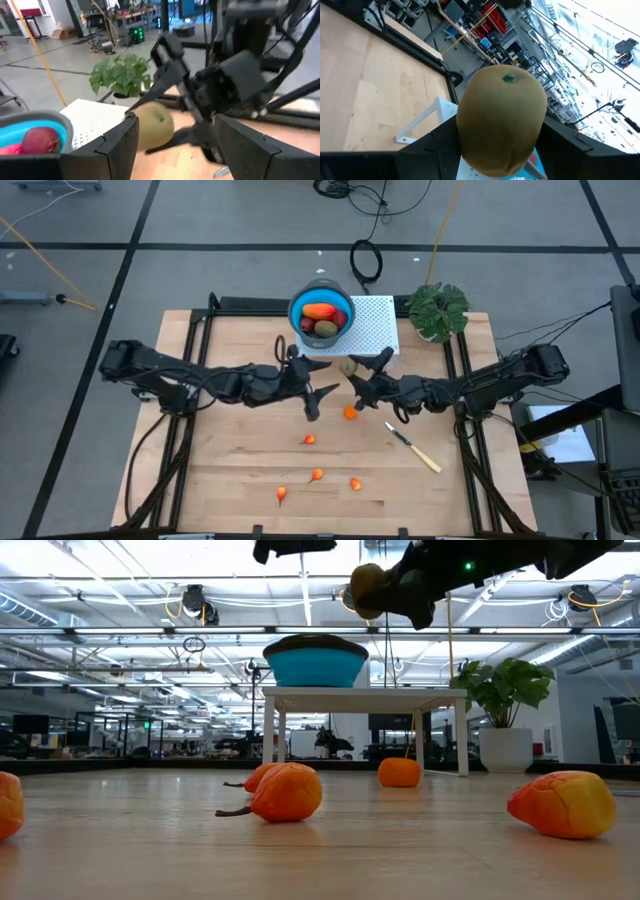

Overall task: Pick & Place Fruit
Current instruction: Put the kiwi into the blue strainer bowl on the shelf

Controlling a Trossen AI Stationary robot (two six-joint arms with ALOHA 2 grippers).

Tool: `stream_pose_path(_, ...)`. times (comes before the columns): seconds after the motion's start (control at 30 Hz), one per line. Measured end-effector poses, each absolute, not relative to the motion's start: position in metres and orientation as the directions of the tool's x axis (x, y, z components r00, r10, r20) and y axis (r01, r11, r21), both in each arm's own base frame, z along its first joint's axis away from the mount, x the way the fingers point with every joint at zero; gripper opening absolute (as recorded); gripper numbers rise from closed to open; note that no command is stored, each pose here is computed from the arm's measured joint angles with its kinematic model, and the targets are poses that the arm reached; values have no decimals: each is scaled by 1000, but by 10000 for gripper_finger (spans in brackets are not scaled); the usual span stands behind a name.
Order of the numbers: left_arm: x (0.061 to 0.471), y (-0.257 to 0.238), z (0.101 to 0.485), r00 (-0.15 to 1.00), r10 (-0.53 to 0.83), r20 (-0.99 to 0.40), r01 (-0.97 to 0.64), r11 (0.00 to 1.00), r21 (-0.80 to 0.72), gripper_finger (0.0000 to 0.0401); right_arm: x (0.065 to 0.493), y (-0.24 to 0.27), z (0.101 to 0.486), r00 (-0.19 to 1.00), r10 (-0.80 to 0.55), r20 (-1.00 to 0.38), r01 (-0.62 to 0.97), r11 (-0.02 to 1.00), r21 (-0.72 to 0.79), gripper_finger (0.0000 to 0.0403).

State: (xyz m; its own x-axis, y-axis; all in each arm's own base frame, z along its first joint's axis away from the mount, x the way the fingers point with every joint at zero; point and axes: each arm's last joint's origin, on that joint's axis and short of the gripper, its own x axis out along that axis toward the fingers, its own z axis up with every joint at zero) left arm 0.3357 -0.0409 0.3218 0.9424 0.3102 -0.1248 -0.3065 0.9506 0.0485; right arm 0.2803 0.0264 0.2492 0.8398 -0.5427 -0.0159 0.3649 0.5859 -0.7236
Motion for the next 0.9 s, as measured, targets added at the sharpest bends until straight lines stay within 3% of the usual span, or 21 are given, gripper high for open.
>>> stream_pose_path(0.9,365,-12,313,917,368,-154,-350,928,129,260,283,19,252,827,-562,23,391,545,-742,208)
